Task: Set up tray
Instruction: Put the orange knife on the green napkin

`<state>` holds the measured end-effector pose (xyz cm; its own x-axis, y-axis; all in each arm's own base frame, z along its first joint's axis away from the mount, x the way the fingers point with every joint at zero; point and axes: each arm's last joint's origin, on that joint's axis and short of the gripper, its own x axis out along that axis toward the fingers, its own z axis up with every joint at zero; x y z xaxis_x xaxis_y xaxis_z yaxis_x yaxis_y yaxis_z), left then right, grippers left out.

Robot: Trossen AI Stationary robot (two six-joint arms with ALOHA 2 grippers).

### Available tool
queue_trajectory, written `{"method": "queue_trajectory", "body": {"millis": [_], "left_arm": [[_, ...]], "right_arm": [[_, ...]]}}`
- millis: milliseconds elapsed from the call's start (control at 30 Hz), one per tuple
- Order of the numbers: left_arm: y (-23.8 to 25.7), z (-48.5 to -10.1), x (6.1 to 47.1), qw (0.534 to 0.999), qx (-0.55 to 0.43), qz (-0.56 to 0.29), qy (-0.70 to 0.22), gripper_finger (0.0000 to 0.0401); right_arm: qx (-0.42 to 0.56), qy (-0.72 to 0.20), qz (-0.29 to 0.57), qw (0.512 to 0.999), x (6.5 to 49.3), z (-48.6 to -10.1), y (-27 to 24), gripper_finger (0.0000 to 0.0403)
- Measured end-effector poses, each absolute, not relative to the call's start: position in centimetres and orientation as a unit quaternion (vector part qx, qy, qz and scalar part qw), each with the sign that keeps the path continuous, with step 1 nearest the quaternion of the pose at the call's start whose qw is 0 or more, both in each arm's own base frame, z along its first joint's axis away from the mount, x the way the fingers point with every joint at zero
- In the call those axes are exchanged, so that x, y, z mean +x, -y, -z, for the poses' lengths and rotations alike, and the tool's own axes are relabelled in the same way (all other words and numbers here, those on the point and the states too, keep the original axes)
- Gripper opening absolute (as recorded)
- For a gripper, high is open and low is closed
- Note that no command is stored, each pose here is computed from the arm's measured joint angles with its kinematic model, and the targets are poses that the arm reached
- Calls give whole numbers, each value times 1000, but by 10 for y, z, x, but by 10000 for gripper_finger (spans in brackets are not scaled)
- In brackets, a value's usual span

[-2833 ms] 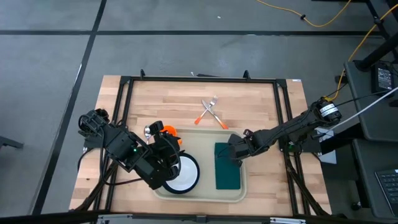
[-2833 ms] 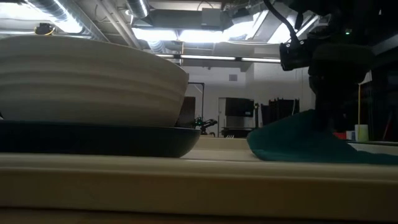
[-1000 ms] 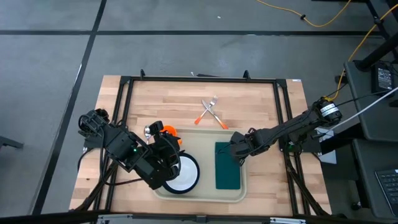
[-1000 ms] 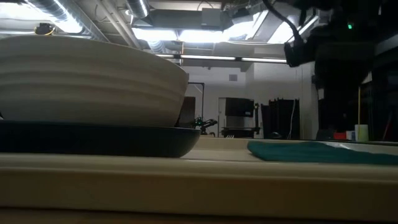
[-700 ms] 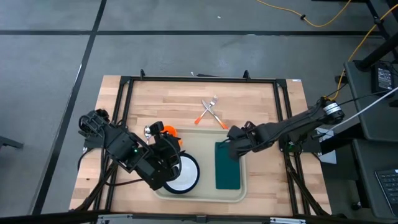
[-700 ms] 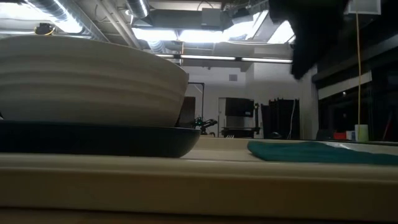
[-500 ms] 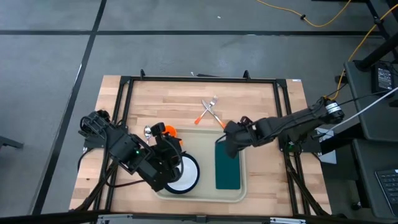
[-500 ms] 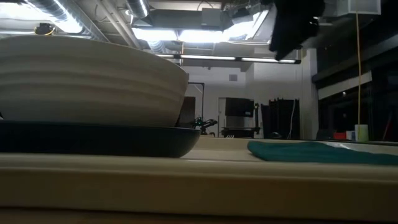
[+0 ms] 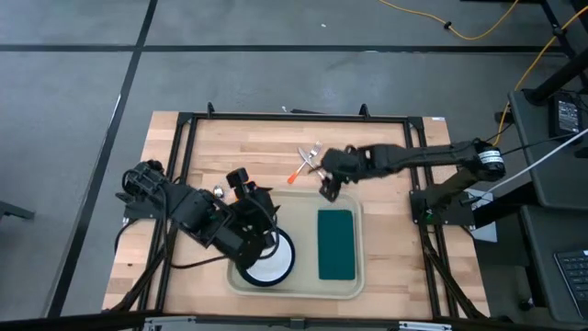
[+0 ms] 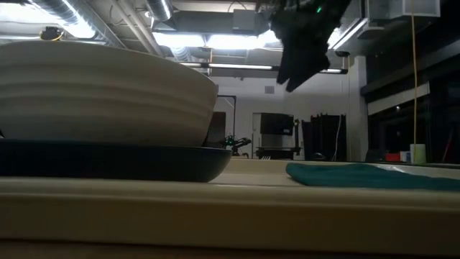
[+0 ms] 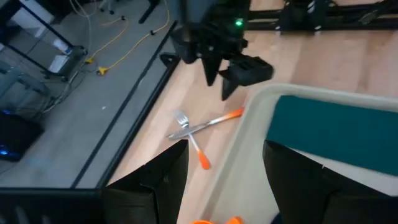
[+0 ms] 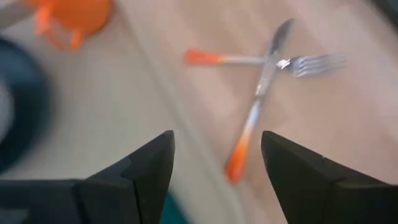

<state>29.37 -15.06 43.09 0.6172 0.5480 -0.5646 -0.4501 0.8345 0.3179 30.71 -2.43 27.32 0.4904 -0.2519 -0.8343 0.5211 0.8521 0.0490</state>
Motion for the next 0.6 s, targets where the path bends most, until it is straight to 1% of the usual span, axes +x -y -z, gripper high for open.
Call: {"method": "queue_trajectory", "body": {"millis": [133,300,400,600], "left_arm": [[134,-431,302,887,79,-293,-349,200],[108,-431,312,873,70,-327,-355,200],[94,-431,317,865,72,-340,-362,200],[71,-440,318,857,85,-355,-364,200]], "right_arm": [[148,-443,245,850,312,-263,57,246],[156,-477,227,834,328,-229,88,246],[154,-509,231,815,336,-208,100,246],[155,-540,229,795,349,-183,103,246]]}}
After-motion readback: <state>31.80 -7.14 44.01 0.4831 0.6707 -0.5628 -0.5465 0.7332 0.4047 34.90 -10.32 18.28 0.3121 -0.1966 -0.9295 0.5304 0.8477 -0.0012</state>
